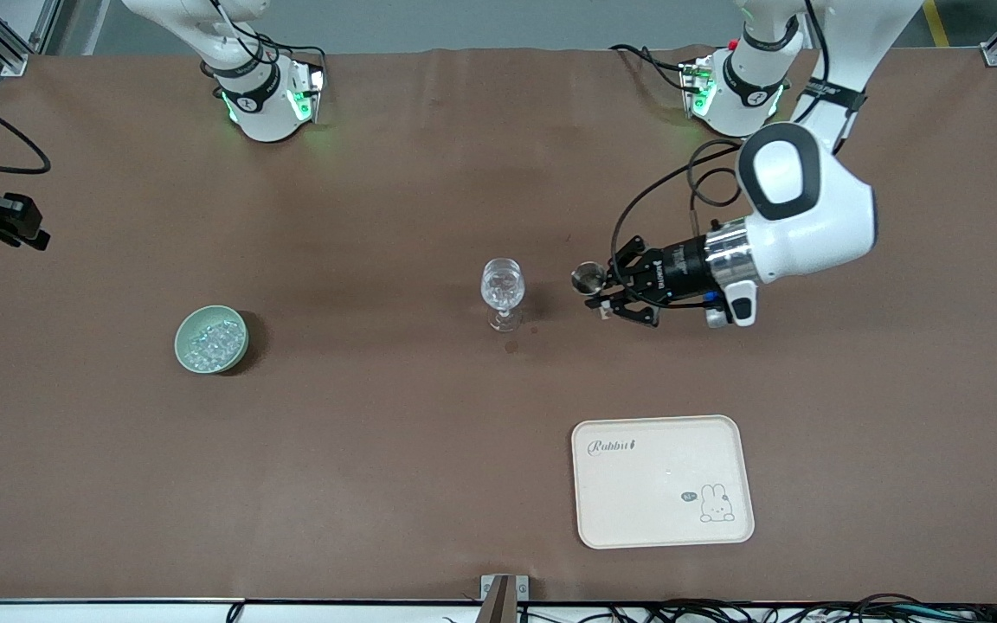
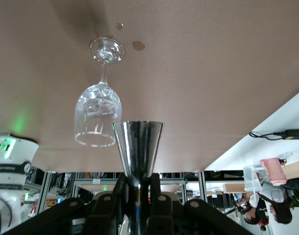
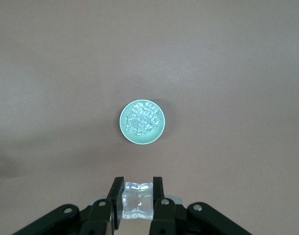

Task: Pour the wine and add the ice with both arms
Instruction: 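Carry the silver jigger with the left gripper over the wine glass, then tilt the jigger with the left gripper to pour into the glass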

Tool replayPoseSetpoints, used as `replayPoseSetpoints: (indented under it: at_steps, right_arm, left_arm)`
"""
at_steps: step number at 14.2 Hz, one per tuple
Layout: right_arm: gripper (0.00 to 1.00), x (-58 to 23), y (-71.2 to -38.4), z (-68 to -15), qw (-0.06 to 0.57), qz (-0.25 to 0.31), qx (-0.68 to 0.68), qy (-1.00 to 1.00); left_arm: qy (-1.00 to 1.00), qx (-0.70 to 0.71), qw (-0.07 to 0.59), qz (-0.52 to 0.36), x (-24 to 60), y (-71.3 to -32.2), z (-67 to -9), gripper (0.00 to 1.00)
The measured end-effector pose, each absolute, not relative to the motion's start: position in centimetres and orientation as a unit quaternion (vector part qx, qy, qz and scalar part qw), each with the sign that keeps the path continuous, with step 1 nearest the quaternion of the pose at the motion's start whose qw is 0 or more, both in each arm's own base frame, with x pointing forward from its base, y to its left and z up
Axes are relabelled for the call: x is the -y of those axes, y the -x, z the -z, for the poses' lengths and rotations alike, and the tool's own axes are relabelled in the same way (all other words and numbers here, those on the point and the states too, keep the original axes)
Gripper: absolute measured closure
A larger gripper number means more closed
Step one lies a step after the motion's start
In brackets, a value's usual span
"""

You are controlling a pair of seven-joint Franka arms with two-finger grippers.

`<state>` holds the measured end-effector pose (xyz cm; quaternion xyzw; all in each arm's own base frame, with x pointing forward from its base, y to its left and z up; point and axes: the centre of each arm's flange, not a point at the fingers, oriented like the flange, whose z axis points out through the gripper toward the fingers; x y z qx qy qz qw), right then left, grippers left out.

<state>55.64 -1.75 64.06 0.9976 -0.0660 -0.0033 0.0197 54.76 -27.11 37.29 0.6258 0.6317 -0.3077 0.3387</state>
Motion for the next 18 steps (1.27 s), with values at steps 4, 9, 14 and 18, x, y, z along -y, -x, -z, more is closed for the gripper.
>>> replayPoseSetpoints:
  at_steps: [4, 9, 14, 18]
  right_arm:
    - [0.72, 1.6, -55.6, -64.1, 0.020, 0.003, 0.065, -0.998]
    - [0.72, 1.6, -55.6, -64.1, 0.020, 0.004, 0.064, -0.998]
    - [0.72, 1.5, -55.6, -64.0, 0.020, 0.004, 0.064, -0.998]
    - [0.72, 1.5, -55.6, -64.0, 0.020, 0.004, 0.064, -0.998]
  left_arm:
    - [-0.642, -0.628, 0.327, 0.294, 29.8, -53.7, -35.4, 0.78]
    - [-0.693, -0.607, 0.288, 0.262, 32.8, -52.3, -33.0, 0.78]
    - [-0.735, -0.577, 0.264, 0.239, 34.8, -51.5, -33.2, 0.78]
    - [-0.750, -0.583, 0.235, 0.206, 36.0, -51.7, -34.4, 0.78]
